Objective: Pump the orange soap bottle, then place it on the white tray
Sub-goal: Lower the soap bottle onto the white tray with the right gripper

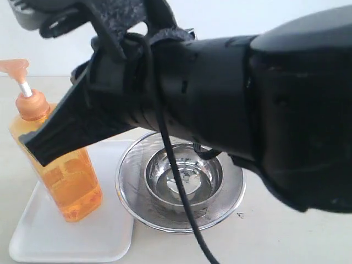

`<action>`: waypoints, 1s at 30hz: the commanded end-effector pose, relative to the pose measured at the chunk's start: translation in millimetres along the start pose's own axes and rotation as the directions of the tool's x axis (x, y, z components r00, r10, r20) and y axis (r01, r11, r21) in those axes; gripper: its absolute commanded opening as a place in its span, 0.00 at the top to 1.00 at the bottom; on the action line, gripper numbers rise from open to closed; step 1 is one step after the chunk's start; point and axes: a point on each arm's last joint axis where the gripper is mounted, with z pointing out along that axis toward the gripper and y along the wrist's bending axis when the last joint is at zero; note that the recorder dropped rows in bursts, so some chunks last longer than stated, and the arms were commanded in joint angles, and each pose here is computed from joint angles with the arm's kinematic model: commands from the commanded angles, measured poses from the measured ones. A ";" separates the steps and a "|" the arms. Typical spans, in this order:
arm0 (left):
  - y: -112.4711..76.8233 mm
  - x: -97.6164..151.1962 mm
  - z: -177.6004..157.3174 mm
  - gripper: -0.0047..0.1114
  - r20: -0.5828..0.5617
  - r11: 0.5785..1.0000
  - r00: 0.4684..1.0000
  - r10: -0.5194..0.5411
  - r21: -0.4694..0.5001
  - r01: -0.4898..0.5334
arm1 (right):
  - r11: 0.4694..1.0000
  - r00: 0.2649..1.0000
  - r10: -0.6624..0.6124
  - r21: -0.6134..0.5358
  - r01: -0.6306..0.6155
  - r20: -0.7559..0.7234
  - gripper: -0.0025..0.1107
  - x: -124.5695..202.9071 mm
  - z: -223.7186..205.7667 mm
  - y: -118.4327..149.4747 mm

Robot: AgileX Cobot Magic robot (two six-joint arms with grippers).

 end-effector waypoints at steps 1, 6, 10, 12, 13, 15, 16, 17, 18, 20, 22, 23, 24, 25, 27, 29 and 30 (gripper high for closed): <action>-9.0 11.5 11.9 0.92 0.040 0.988 0.989 -0.145 -0.047 0.147 | 0.998 0.998 -0.017 0.061 0.021 -0.066 0.94 16.0 11.1 -1.0; -25.1 -1.7 16.8 0.92 0.157 0.962 0.951 -0.266 0.104 0.252 | 0.993 0.988 -0.049 0.097 0.063 -0.146 0.94 35.8 30.9 2.8; -31.2 -0.3 23.4 0.92 0.139 0.950 0.941 -0.307 0.109 0.294 | 0.982 0.979 -0.122 0.121 0.142 -0.161 0.94 42.5 39.4 2.9; -41.4 6.7 32.5 0.92 0.087 0.959 0.959 -0.271 0.111 0.261 | 0.966 0.971 -0.173 0.163 0.200 -0.164 0.94 44.6 43.4 -0.6; -44.7 8.7 35.6 0.92 0.067 0.963 0.965 -0.254 0.110 0.246 | 0.960 0.970 -0.180 0.185 0.210 -0.164 0.95 45.3 44.9 -2.4; -51.3 9.8 43.5 0.92 0.025 0.975 0.979 -0.203 0.098 0.199 | 0.954 0.980 -0.151 0.239 0.179 -0.132 0.95 46.0 51.1 -10.4; -55.2 8.5 49.0 0.92 0.005 0.981 0.985 -0.175 0.090 0.173 | 0.956 0.987 -0.138 0.248 0.154 -0.080 0.98 43.9 56.2 -15.9; -58.1 7.7 52.4 0.92 -0.007 0.983 0.987 -0.163 0.089 0.163 | 0.960 0.988 -0.138 0.238 0.149 -0.065 0.98 44.2 59.5 -18.6; -61.8 7.1 56.2 0.92 -0.018 0.985 0.990 -0.141 0.093 0.142 | 0.965 0.990 -0.135 0.219 0.141 -0.045 0.98 43.8 62.6 -21.3; -68.6 7.1 63.5 0.92 -0.044 0.991 0.995 -0.087 0.097 0.091 | 0.977 0.995 -0.095 0.188 0.098 -0.024 0.98 44.5 67.8 -27.1; -74.8 6.7 71.7 0.92 -0.071 0.994 0.996 -0.060 0.088 0.066 | 0.984 0.999 -0.046 0.171 0.050 -0.027 0.98 47.9 72.5 -34.3; -80.8 5.5 78.7 0.92 -0.081 0.994 0.995 -0.058 0.091 0.065 | 0.983 0.999 -0.035 0.181 0.041 -0.035 0.98 50.6 75.0 -38.9; -84.2 4.7 83.0 0.92 -0.083 0.994 0.995 -0.058 0.091 0.065 | 0.982 0.998 -0.041 0.181 0.048 -0.039 0.98 51.6 76.1 -40.5; -89.0 3.6 88.9 0.92 -0.081 0.992 0.995 -0.063 0.106 0.071 | 0.986 0.997 -0.061 0.152 0.069 -0.057 0.98 55.5 79.4 -39.0; -94.4 3.4 98.4 0.92 -0.100 0.989 0.990 -0.095 0.107 0.105 | 0.991 0.993 -0.084 0.095 0.091 -0.082 0.98 60.3 82.6 -33.4; -95.2 3.7 102.0 0.92 -0.110 0.989 0.989 -0.102 0.098 0.113 | 0.992 0.991 -0.094 0.076 0.102 -0.097 0.98 64.6 85.7 -31.1; -94.7 3.6 103.2 0.92 -0.114 0.988 0.987 -0.116 0.091 0.127 | 0.992 0.990 -0.095 0.073 0.103 -0.103 0.98 66.3 86.9 -30.6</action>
